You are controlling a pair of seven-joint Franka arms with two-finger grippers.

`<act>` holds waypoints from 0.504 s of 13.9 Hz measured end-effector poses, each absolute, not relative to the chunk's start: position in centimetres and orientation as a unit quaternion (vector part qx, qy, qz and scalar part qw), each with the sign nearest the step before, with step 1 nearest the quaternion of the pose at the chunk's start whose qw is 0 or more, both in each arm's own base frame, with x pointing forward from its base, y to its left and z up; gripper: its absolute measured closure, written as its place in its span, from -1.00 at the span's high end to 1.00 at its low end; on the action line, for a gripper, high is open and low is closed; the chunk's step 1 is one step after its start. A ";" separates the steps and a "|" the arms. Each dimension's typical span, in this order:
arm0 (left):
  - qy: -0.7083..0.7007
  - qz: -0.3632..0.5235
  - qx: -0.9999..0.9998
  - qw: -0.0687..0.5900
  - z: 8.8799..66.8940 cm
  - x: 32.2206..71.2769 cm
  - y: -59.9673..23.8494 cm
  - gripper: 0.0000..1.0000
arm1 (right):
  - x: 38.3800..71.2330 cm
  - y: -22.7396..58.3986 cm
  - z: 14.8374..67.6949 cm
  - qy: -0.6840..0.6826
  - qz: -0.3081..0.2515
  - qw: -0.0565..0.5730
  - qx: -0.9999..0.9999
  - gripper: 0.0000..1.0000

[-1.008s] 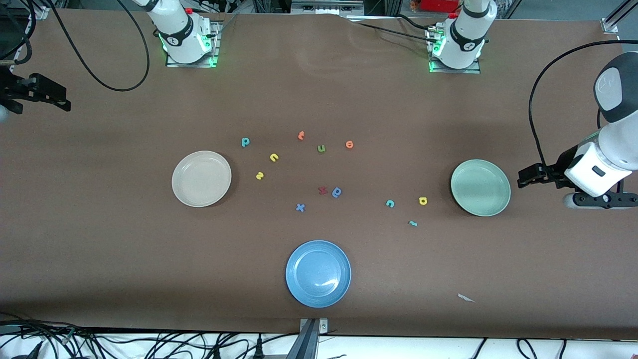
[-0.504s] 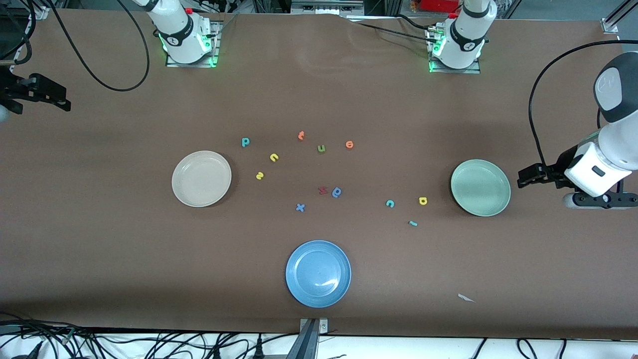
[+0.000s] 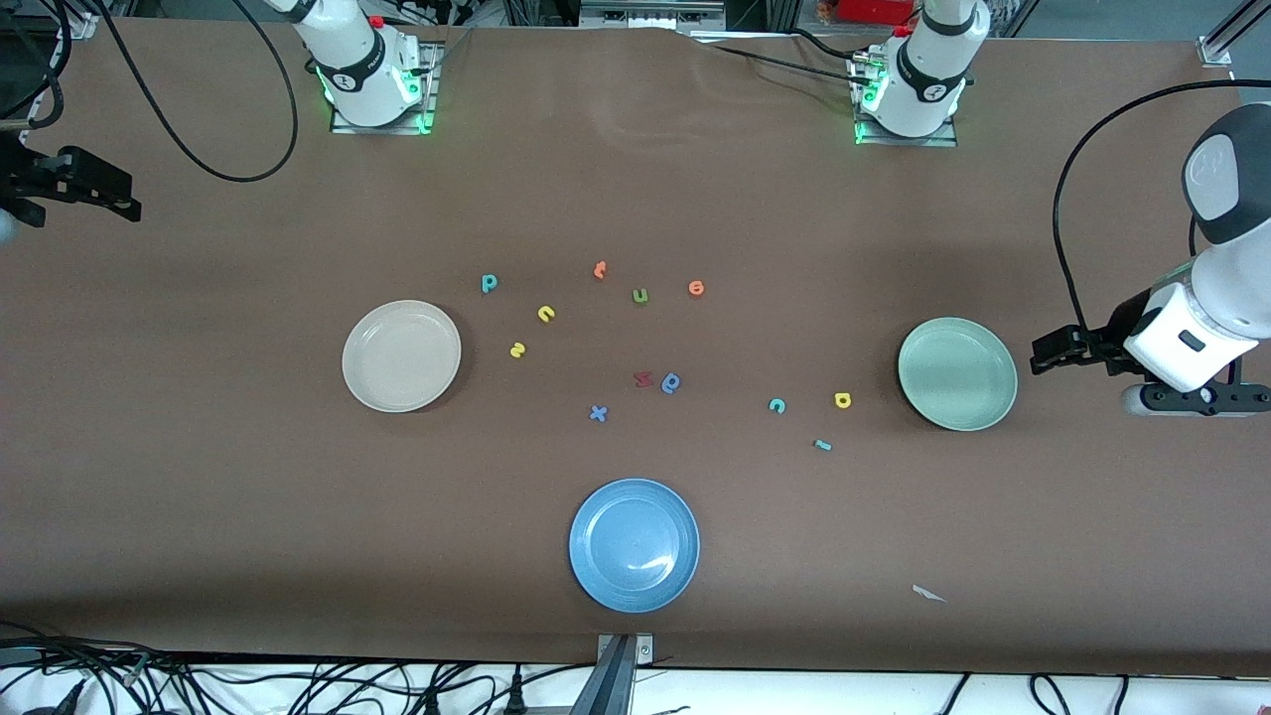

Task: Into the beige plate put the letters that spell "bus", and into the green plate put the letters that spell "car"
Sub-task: 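Move the left gripper down toward the yellow letter a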

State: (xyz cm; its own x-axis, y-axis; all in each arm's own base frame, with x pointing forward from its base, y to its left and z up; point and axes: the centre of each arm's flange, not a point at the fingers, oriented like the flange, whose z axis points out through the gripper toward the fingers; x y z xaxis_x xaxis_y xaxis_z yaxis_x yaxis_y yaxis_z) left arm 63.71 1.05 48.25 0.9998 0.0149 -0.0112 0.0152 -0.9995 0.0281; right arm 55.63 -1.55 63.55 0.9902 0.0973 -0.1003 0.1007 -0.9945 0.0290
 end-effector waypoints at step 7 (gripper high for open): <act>0.006 -0.007 1.000 0.014 48.0 63.8 0.9 1.00 | 55.6 -1.6 63.5 0.050 -0.049 0.017 0.997 1.00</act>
State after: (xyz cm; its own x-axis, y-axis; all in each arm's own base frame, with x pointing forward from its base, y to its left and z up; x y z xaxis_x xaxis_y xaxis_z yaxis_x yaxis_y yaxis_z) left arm 63.76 0.88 48.00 0.9998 0.0121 -0.0152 0.0125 -0.9995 0.0288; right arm 55.63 -1.55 63.55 0.9902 0.0973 -0.1003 0.1006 -0.9945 0.0290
